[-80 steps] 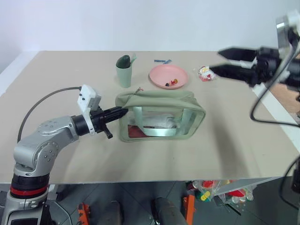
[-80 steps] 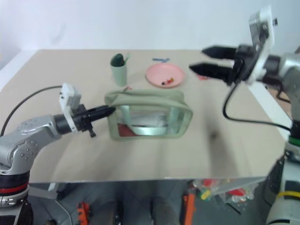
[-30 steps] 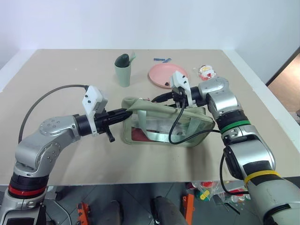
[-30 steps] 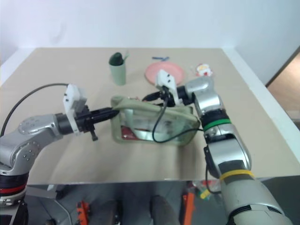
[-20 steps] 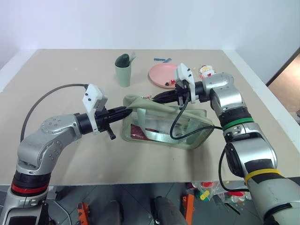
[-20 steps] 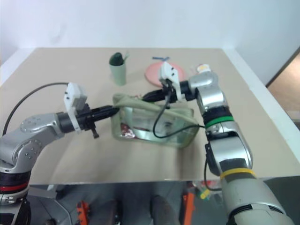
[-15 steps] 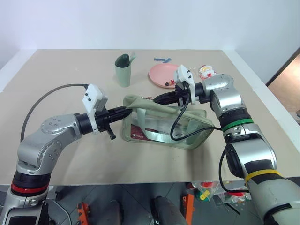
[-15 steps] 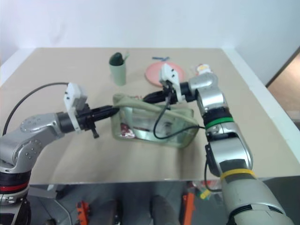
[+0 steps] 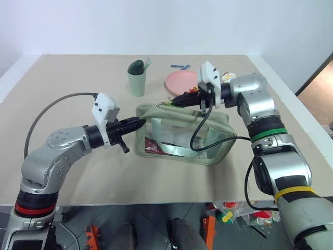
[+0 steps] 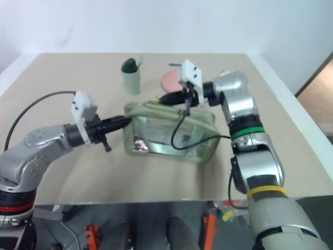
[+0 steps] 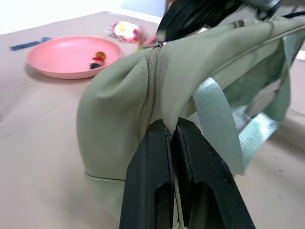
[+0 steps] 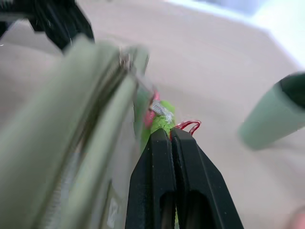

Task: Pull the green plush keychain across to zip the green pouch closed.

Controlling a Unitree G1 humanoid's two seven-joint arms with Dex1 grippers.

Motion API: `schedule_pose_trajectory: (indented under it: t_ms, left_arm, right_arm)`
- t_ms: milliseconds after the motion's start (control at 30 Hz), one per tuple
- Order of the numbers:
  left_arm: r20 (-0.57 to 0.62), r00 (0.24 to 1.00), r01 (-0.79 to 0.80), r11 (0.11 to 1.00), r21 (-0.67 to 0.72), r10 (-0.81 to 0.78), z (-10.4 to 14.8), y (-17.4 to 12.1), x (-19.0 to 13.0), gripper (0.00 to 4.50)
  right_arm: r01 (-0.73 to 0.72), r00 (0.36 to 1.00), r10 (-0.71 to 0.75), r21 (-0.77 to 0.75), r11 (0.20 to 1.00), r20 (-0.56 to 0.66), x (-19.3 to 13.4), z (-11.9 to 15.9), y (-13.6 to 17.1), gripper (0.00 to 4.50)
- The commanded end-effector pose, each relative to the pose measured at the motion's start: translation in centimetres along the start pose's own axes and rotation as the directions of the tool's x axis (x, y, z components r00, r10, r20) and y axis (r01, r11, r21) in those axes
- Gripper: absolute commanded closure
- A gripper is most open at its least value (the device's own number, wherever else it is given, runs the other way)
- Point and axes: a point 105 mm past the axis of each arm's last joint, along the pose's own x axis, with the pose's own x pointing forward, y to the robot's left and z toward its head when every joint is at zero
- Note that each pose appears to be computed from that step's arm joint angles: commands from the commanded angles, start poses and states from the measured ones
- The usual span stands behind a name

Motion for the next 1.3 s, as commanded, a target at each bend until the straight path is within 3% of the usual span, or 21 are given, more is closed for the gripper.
schedule_pose_trajectory:
  t_ms: [33,467,700,867,1033,1200,1300]
  left_arm:
    - [0.054,0.996,-0.071,0.997,0.036,0.069,1.4,1.0,0.0,4.5]
    - [0.167,0.968,-0.213,0.968,0.135,0.19,3.4,3.1,1.0,4.5]
    - [0.17,0.952,-0.279,0.949,0.144,0.254,2.8,4.4,0.8,4.5]
    - [0.165,0.937,-0.333,0.931,0.148,0.309,2.0,5.2,0.4,4.5]
    - [0.147,0.916,-0.391,0.913,0.117,0.374,1.0,6.3,-0.4,4.5]
    - [0.129,0.923,-0.378,0.917,0.124,0.363,0.7,6.3,-0.4,4.5]
    - [0.131,0.924,-0.374,0.919,0.127,0.358,0.8,6.3,-0.3,4.5]
  right_arm:
    - [0.107,0.992,-0.094,-0.163,0.981,0.088,-1.5,4.5,-1.8,4.49]
    - [0.372,0.928,-0.339,-0.34,0.864,0.155,-4.6,7.8,-4.6,4.49]
    - [0.511,0.857,-0.493,-0.376,0.773,0.151,-6.8,7.2,-5.9,4.49]
    - [0.581,0.8,-0.593,-0.366,0.727,0.093,-8.8,5.0,-6.1,4.49]
    - [0.678,0.65,-0.75,-0.349,0.646,-0.124,-12.8,-1.7,-5.6,4.49]
    - [0.717,0.565,-0.797,-0.352,0.602,-0.213,-14.2,-4.7,-4.9,4.49]
    - [0.722,0.581,-0.772,-0.274,0.635,-0.259,-12.8,-7.0,-3.4,4.49]
